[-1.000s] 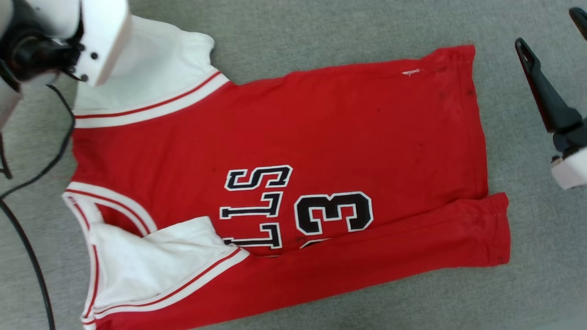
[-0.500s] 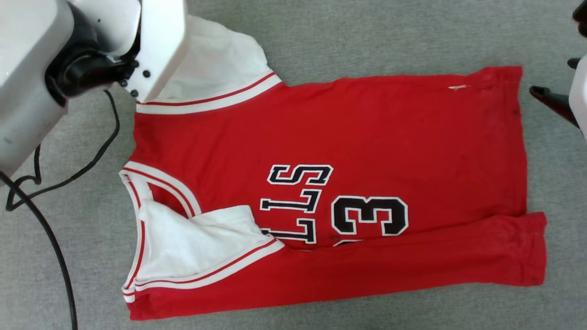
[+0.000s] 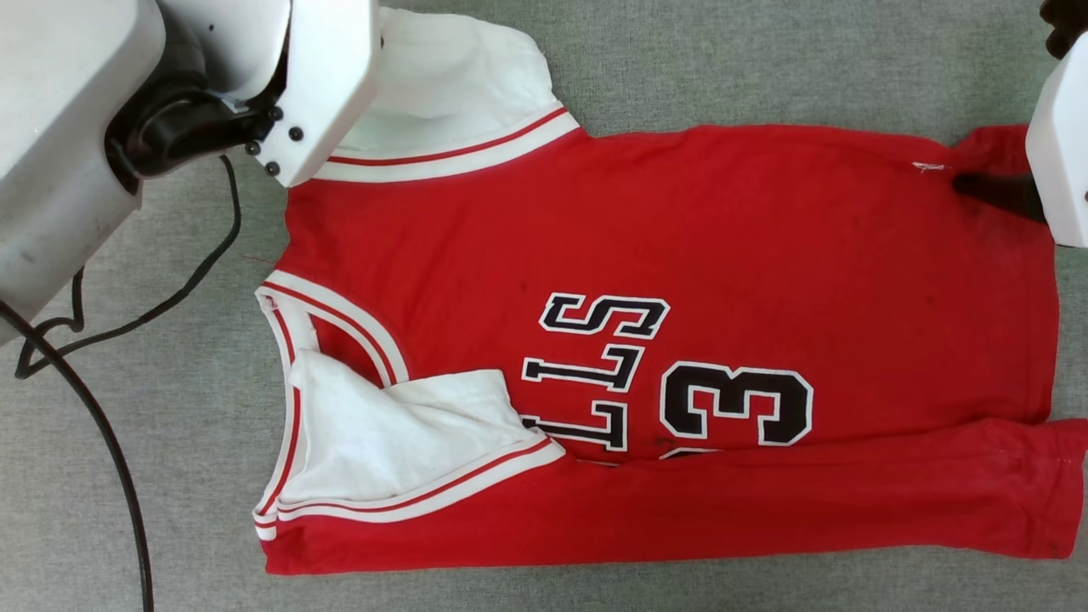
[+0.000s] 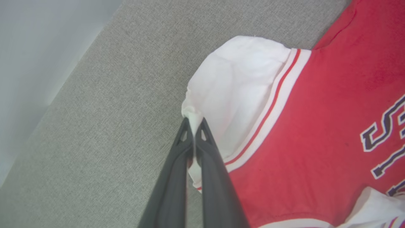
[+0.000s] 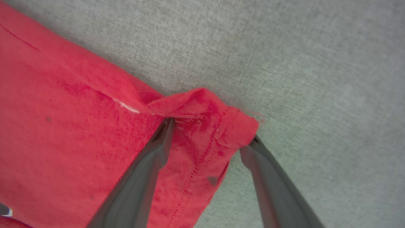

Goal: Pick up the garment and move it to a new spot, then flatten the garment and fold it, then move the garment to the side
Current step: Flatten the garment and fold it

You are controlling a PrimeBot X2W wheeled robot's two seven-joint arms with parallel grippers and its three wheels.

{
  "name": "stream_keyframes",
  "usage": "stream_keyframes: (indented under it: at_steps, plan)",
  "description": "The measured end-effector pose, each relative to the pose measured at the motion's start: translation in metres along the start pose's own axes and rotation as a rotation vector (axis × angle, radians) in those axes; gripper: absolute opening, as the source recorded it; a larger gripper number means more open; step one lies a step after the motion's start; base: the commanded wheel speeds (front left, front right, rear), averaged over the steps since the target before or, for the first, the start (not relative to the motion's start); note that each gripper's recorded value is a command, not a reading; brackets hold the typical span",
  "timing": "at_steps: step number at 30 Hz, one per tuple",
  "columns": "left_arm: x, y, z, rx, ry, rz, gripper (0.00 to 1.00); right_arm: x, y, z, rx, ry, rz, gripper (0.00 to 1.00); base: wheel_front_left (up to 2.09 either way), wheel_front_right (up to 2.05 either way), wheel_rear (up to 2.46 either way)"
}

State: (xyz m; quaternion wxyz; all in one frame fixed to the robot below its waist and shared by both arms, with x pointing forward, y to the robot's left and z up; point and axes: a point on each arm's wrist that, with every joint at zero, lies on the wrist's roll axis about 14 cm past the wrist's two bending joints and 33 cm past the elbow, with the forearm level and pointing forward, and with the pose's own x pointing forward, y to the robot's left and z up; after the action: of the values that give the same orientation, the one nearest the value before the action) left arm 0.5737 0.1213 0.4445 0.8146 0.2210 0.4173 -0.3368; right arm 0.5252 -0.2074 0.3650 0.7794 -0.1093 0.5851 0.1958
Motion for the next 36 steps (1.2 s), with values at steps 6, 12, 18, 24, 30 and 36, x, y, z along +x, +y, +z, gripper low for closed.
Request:
stream_keyframes:
  at_steps: [6, 12, 18, 24, 30, 36]
  plan:
    - [-0.01, 0.004, 0.003, -0.017, -0.034, 0.02, 0.0, -0.01, 0.001, 0.004, -0.01, -0.064, -0.009, 0.0, 0.0, 0.0, 0.0]
    - [-0.038, 0.002, 0.01, -0.048, -0.107, 0.036, 0.0, -0.04, 0.008, 0.016, -0.022, -0.19, -0.015, 0.0, 0.0, 0.0, 0.0]
    - [-0.071, -0.015, 0.008, -0.027, -0.151, 0.04, 0.0, -0.068, 0.019, 0.01, -0.024, -0.288, -0.006, 0.0, 0.0, 0.0, 0.0]
    - [-0.096, -0.043, -0.016, 0.005, -0.148, 0.019, 0.0, -0.087, 0.027, -0.01, -0.034, -0.323, -0.01, 0.0, 0.0, 0.0, 0.0]
    - [-0.118, -0.063, -0.045, -0.007, -0.134, 0.023, 0.0, -0.098, 0.039, -0.029, -0.049, -0.343, -0.004, 0.0, 0.0, 0.0, 0.0]
    - [-0.126, -0.092, -0.073, -0.046, -0.133, -0.012, 0.0, -0.096, 0.054, -0.052, -0.059, -0.341, 0.02, 0.0, 0.0, 0.0, 0.0]
